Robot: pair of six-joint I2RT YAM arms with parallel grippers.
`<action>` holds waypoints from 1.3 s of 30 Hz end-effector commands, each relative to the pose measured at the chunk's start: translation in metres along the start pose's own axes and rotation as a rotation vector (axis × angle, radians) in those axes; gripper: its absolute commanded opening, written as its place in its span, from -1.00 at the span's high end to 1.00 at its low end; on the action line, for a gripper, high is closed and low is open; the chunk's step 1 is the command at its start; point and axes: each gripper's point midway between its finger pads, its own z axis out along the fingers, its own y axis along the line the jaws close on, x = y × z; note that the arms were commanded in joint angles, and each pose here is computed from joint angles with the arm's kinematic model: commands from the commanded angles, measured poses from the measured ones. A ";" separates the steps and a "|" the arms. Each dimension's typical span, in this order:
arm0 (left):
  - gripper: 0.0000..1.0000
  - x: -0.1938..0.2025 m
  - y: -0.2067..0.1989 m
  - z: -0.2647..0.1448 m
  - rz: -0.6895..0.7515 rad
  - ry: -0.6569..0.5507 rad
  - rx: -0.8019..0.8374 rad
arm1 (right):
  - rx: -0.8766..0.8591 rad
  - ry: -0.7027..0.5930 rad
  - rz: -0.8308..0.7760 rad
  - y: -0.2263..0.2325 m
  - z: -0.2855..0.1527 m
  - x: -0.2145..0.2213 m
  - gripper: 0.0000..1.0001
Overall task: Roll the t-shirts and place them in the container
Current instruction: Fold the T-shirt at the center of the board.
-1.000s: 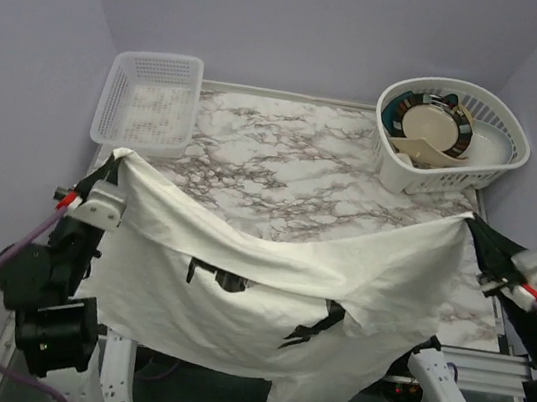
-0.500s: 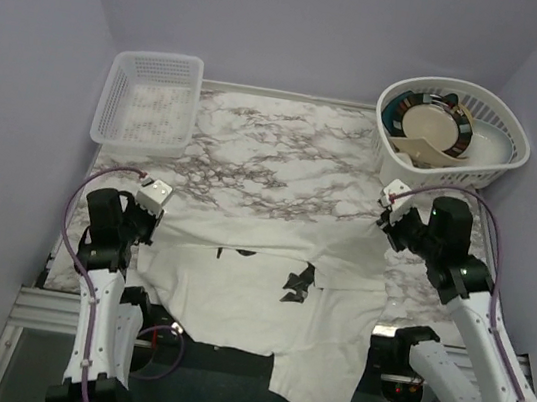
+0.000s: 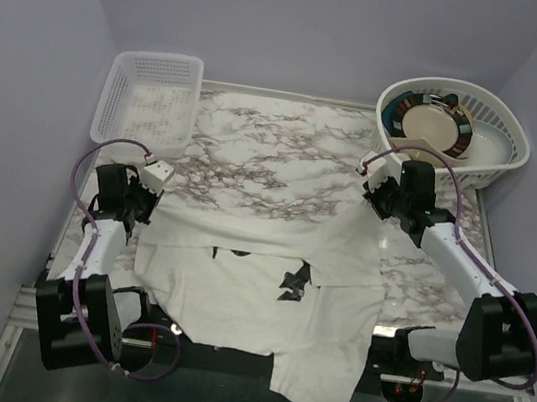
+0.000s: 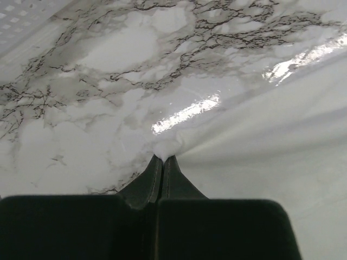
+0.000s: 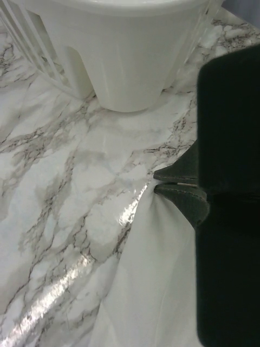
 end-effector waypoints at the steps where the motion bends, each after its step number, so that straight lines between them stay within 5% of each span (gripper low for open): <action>1: 1.00 -0.024 0.038 0.010 0.049 -0.026 -0.108 | 0.129 0.029 -0.063 -0.043 0.018 -0.009 0.99; 23: 0.93 -0.034 0.102 0.037 0.082 -0.016 -0.332 | 0.249 0.251 -0.123 -0.093 0.077 0.022 0.99; 28: 0.52 -0.030 0.103 0.041 0.099 0.004 -0.329 | 0.245 0.245 -0.112 -0.096 0.085 0.020 0.99; 36: 0.46 -0.040 0.115 0.039 0.099 -0.011 -0.369 | 0.236 0.243 -0.096 -0.110 0.111 0.006 0.99; 37: 0.24 -0.038 0.115 0.037 0.099 0.001 -0.371 | 0.232 0.250 -0.095 -0.112 0.112 0.005 0.99; 39: 0.01 -0.039 0.119 0.032 0.091 0.026 -0.387 | 0.192 0.305 -0.085 -0.108 0.113 0.012 0.64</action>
